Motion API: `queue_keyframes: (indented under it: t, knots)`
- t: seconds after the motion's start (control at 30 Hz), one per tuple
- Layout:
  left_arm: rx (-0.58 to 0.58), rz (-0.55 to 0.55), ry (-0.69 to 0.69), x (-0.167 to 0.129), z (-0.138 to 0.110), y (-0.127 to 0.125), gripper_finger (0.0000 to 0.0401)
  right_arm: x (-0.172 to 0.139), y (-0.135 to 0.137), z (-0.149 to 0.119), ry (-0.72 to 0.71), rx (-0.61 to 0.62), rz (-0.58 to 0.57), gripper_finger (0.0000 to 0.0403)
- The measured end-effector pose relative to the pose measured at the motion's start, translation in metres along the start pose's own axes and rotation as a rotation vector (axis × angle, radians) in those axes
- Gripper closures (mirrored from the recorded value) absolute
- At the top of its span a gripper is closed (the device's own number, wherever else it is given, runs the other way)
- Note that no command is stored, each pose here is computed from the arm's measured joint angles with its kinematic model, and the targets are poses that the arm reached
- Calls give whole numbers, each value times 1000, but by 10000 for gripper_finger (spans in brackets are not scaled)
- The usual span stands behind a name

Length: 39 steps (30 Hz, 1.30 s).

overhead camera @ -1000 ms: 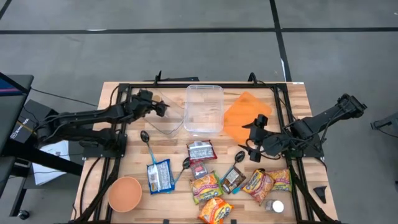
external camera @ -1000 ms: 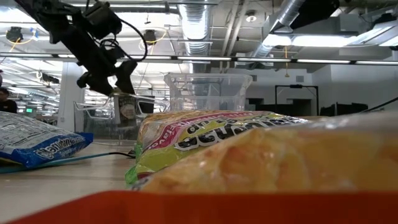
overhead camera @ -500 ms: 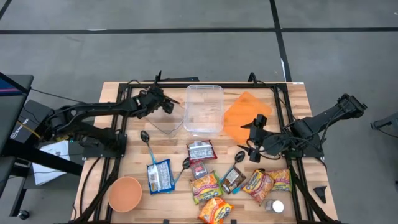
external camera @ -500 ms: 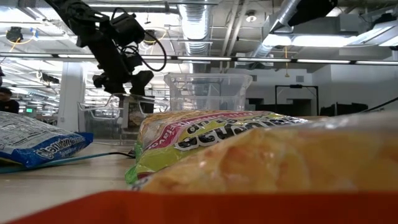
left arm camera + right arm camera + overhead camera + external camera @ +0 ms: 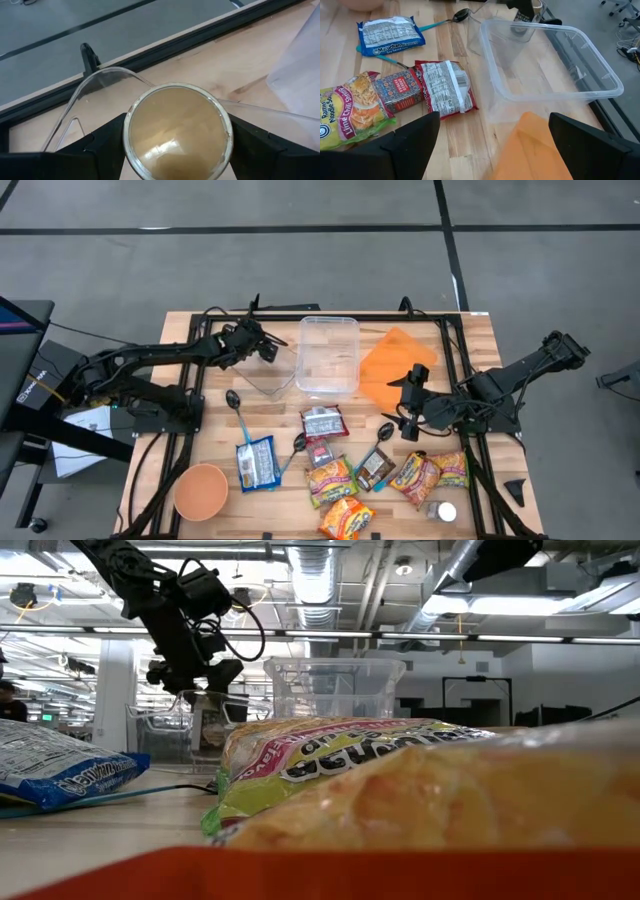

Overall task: Pick & Place Food Item
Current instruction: Put the golden seasoning bottle into the transparent bin, then put the brown seasoning bottle into the transparent bin

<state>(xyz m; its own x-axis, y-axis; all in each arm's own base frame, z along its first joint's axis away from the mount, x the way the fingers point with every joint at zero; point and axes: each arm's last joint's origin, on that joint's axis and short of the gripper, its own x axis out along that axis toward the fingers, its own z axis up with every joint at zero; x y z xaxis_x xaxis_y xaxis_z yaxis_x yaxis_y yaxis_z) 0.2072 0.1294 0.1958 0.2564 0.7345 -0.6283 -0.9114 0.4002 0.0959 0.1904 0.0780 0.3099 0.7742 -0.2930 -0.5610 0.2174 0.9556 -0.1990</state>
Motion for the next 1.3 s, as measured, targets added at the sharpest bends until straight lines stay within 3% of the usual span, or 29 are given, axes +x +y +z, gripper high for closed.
queue_keyframes:
  t: [0.37, 0.53, 0.63, 1.1, 1.3]
  knots:
    - [8, 39, 4, 3, -9, 3, 130, 0, 0, 0, 0, 0, 1, 32]
    - [15, 99, -11, 7, -20, 7, 66, 0, 0, 0, 1, 0, 4, 32]
    - [15, 125, -28, 7, -20, 8, 51, 0, 0, 0, 1, 1, 4, 32]
    - [12, 87, -128, -9, -7, 11, 110, 0, 0, 1, -4, 5, 9, 32]
    - [32, -75, -226, -42, 6, 18, 114, 0, 0, 1, -4, 5, 9, 32]
